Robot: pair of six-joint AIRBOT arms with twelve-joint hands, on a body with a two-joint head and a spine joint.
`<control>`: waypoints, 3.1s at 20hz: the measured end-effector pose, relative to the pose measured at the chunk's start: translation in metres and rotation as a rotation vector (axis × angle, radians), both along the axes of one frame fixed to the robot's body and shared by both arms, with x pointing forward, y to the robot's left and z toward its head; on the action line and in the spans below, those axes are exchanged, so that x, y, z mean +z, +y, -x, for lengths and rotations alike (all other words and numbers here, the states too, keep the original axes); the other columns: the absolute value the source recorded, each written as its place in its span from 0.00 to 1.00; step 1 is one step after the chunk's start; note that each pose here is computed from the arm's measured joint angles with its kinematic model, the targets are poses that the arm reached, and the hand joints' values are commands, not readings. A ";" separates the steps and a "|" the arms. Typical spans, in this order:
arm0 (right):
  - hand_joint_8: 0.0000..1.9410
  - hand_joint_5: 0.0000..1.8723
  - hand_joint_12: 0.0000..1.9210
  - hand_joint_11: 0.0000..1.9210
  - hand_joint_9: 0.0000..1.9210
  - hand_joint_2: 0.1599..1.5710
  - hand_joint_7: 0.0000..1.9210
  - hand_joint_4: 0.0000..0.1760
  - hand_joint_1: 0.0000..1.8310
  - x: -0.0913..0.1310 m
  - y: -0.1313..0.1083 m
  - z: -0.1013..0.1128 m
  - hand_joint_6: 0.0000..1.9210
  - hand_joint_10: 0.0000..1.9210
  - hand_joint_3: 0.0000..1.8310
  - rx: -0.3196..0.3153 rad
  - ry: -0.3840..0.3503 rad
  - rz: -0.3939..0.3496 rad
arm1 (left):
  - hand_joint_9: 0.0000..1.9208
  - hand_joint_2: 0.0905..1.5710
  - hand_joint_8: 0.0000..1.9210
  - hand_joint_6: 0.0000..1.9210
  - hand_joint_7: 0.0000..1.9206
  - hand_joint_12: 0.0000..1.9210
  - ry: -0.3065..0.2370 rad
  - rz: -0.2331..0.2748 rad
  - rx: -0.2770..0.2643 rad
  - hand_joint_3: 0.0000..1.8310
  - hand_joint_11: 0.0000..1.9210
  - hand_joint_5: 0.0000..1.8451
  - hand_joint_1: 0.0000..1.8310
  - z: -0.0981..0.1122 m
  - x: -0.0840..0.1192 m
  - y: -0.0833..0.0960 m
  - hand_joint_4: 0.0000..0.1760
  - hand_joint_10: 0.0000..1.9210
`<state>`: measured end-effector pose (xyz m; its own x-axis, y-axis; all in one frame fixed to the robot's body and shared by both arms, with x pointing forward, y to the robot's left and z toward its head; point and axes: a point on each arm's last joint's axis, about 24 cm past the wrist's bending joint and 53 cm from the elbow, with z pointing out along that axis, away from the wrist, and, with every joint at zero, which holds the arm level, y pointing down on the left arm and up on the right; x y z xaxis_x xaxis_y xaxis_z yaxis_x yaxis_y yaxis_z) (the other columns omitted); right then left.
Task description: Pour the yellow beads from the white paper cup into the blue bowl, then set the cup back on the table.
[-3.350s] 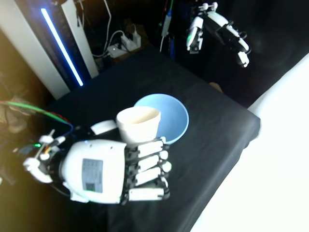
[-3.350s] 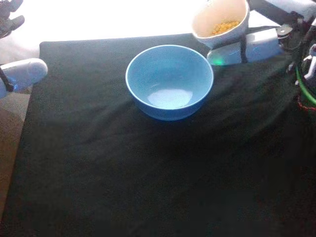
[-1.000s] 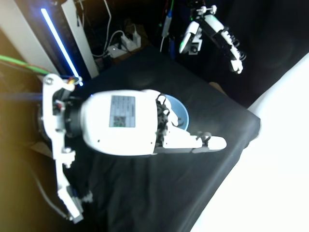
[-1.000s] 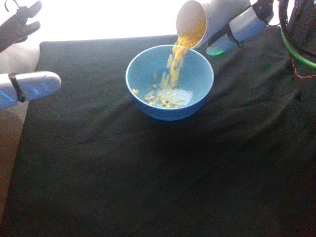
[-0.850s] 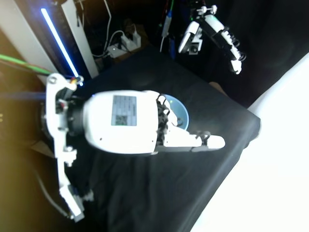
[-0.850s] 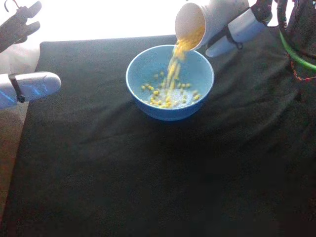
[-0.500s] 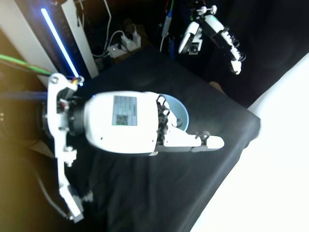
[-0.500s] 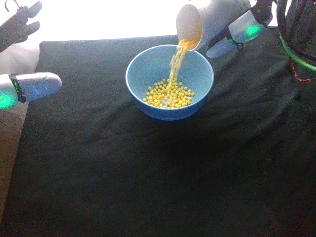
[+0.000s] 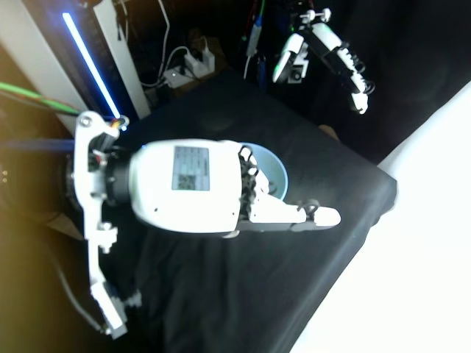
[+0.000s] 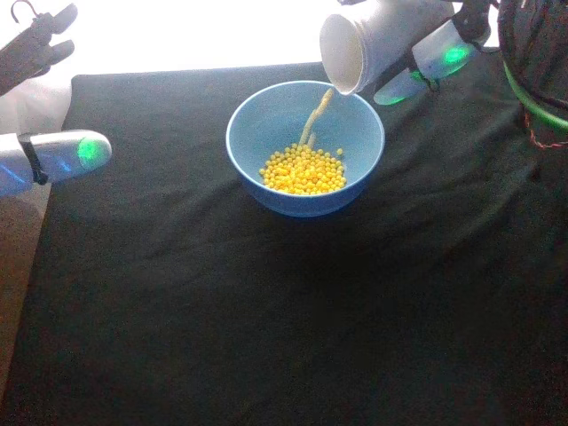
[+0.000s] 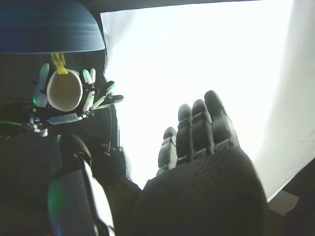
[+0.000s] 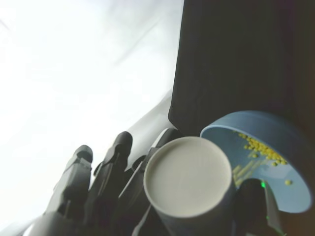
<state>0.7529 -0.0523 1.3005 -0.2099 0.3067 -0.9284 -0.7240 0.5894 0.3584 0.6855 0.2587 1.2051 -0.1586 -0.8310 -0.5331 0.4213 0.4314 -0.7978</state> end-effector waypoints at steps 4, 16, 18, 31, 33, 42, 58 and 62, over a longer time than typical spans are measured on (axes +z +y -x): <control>0.00 0.56 0.00 0.00 0.28 0.65 0.61 1.00 0.57 0.000 0.000 0.000 0.44 0.00 0.00 0.001 0.001 -0.002 | 0.07 0.51 0.00 0.00 0.11 0.25 0.000 0.000 0.000 0.00 0.00 0.03 0.29 0.000 0.000 0.000 1.00 0.00; 0.01 0.57 0.24 0.00 0.24 0.64 0.52 1.00 0.57 0.004 -0.093 -0.019 0.42 0.00 0.00 -0.098 0.196 -0.447 | 0.07 0.50 0.00 0.00 0.12 0.24 -0.002 -0.001 0.000 0.00 0.00 0.03 0.27 0.000 0.001 0.000 0.91 0.00; 0.00 0.57 0.27 0.00 0.24 0.65 0.50 1.00 0.57 0.004 -0.110 -0.020 0.44 0.00 0.00 -0.102 0.210 -0.550 | 0.08 0.51 0.00 0.00 0.13 0.24 -0.001 -0.001 0.001 0.00 0.00 0.03 0.28 0.000 0.000 0.000 0.99 0.00; 0.00 0.57 0.00 0.00 0.19 0.67 0.46 1.00 0.30 -0.072 -0.168 -0.026 0.01 0.00 0.00 -0.199 0.337 -0.910 | 0.07 0.53 0.00 0.00 0.11 0.26 -0.001 0.000 0.001 0.00 0.00 0.01 0.26 0.000 0.000 0.001 1.00 0.00; 0.00 0.54 0.00 0.00 0.13 0.66 0.38 1.00 0.28 -0.084 -0.177 -0.024 0.00 0.00 0.00 -0.209 0.354 -0.980 | 0.07 0.53 0.00 0.00 0.11 0.22 -0.001 0.000 0.001 0.00 0.00 0.01 0.25 0.000 0.000 0.001 1.00 0.00; 0.00 0.47 0.00 0.00 0.08 0.74 0.27 1.00 0.12 -0.133 -0.190 -0.019 0.00 0.00 0.01 -0.252 0.426 -1.110 | 0.09 0.54 0.00 0.00 0.12 0.29 0.000 0.000 0.001 0.00 0.00 0.02 0.26 0.000 0.000 0.001 1.00 0.00; 0.00 0.12 0.01 0.03 0.07 0.67 0.14 1.00 0.00 -0.172 -0.169 -0.018 0.00 0.01 0.02 -0.320 0.429 -0.887 | 0.08 0.55 0.00 0.00 0.11 0.30 0.013 -0.003 -0.005 0.00 0.00 0.02 0.24 0.001 -0.006 -0.002 1.00 0.00; 0.00 0.12 0.01 0.02 0.07 0.69 0.14 1.00 0.00 -0.175 -0.167 -0.018 0.00 0.00 0.01 -0.319 0.435 -0.879 | 0.07 0.55 0.00 0.00 0.11 0.26 0.012 0.000 -0.003 0.00 0.00 0.00 0.23 0.001 -0.006 -0.001 1.00 0.00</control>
<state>0.7707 -0.2197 1.1259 -0.2638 0.9409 -0.2122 -0.2845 0.1343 0.9492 0.6846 0.2576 1.1995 -0.1673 -0.8305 -0.5314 0.4127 0.4305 -0.8027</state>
